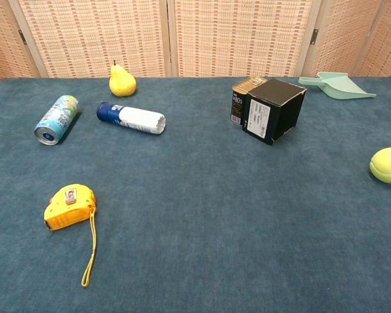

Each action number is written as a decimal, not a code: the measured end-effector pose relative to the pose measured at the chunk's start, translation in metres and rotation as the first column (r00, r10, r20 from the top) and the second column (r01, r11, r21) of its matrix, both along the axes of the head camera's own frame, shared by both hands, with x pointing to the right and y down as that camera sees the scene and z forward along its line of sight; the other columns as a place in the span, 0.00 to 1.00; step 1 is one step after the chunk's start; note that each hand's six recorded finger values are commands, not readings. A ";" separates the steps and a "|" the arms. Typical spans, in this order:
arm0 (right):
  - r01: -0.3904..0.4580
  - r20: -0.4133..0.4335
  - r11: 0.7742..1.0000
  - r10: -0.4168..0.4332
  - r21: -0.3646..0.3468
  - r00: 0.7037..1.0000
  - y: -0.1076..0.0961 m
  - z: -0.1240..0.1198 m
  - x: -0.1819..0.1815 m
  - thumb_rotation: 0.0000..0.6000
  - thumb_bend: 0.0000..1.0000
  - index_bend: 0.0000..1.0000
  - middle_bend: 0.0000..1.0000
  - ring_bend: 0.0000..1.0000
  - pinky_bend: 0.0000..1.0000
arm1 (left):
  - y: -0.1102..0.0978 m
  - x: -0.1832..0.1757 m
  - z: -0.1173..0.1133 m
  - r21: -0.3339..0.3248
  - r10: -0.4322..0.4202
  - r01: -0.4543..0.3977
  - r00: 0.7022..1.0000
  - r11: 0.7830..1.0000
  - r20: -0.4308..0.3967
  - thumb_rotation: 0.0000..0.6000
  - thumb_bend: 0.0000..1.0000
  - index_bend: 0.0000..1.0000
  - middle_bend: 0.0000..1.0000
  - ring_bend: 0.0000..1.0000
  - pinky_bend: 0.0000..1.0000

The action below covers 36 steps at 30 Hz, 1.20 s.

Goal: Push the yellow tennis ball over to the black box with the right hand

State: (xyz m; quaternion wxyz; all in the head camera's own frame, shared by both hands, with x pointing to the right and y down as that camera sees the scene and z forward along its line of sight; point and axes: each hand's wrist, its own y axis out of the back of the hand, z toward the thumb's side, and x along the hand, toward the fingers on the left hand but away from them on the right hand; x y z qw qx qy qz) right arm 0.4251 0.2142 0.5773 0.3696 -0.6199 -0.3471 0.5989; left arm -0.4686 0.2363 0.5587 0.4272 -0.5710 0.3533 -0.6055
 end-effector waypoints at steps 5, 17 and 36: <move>0.003 -0.006 1.000 -0.003 -0.014 1.000 0.001 0.003 0.001 1.00 0.31 0.13 0.18 0.00 0.19 | 0.001 0.000 -0.002 0.006 0.001 -0.001 1.000 1.000 -0.001 1.00 0.40 0.18 0.06 0.12 0.35; 0.086 -0.079 0.996 -0.088 -0.029 0.993 -0.002 0.013 0.017 1.00 0.97 0.61 0.66 0.40 0.58 | -0.001 -0.001 0.003 -0.013 0.001 -0.001 1.000 1.000 -0.013 1.00 0.40 0.18 0.06 0.12 0.35; 0.378 -0.077 0.880 -0.415 -0.288 0.907 -0.026 0.073 0.016 1.00 1.00 0.73 0.89 0.58 0.80 | -0.005 -0.013 0.002 0.033 -0.079 0.077 0.995 0.996 0.059 1.00 0.40 0.18 0.06 0.12 0.36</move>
